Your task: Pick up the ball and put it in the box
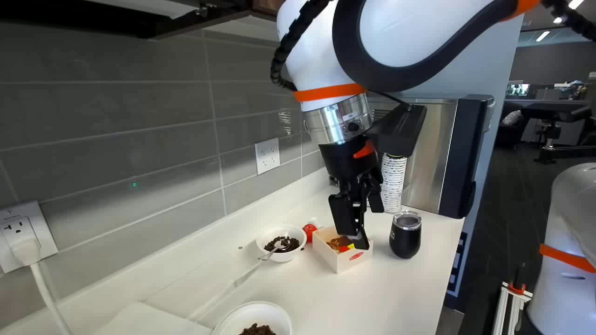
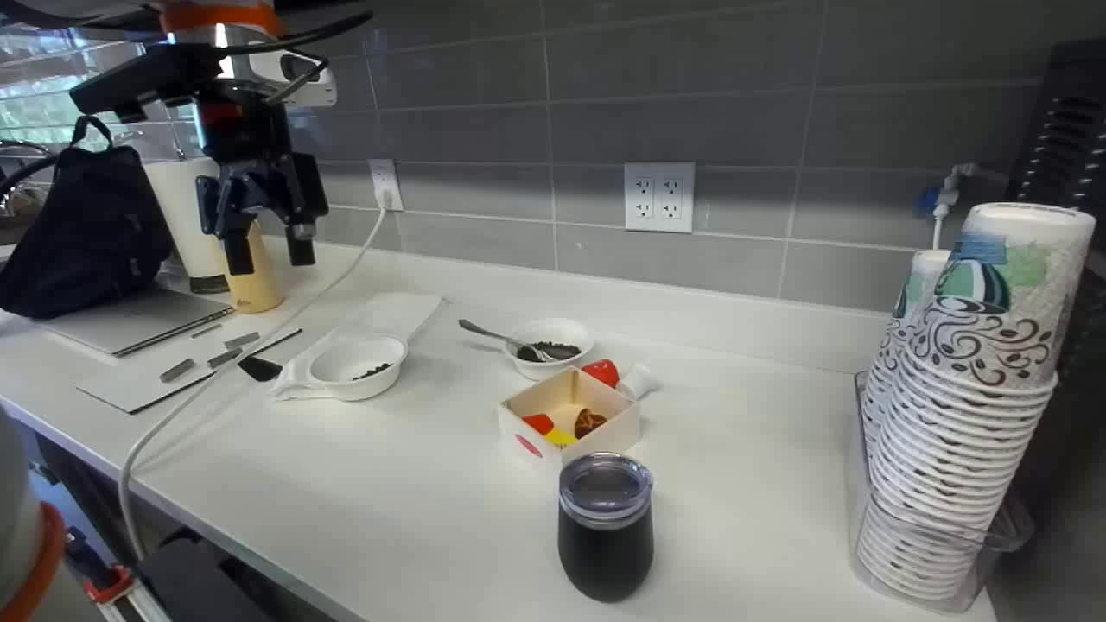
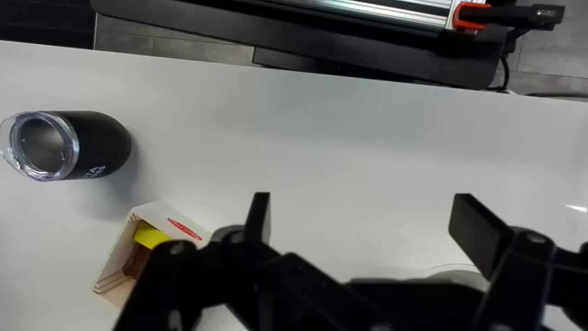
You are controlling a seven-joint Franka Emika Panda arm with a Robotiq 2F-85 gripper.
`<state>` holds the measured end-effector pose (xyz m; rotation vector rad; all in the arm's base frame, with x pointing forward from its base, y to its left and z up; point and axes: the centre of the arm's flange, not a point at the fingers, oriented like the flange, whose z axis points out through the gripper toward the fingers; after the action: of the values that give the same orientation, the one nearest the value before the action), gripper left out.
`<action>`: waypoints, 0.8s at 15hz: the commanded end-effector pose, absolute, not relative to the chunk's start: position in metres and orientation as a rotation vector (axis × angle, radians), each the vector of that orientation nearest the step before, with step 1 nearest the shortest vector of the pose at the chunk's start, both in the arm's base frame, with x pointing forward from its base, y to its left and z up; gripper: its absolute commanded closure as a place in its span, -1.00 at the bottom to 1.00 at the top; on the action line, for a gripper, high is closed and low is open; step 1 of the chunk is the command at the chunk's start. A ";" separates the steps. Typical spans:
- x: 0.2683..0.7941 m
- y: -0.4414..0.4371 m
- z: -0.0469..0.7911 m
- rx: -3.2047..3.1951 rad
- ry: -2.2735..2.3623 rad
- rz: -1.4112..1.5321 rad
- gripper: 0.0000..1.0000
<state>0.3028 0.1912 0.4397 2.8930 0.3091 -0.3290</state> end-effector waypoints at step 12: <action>0.303 0.146 0.404 2.967 0.231 -0.247 -1.00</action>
<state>0.3099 0.1717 0.4204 2.9329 0.2619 -0.3045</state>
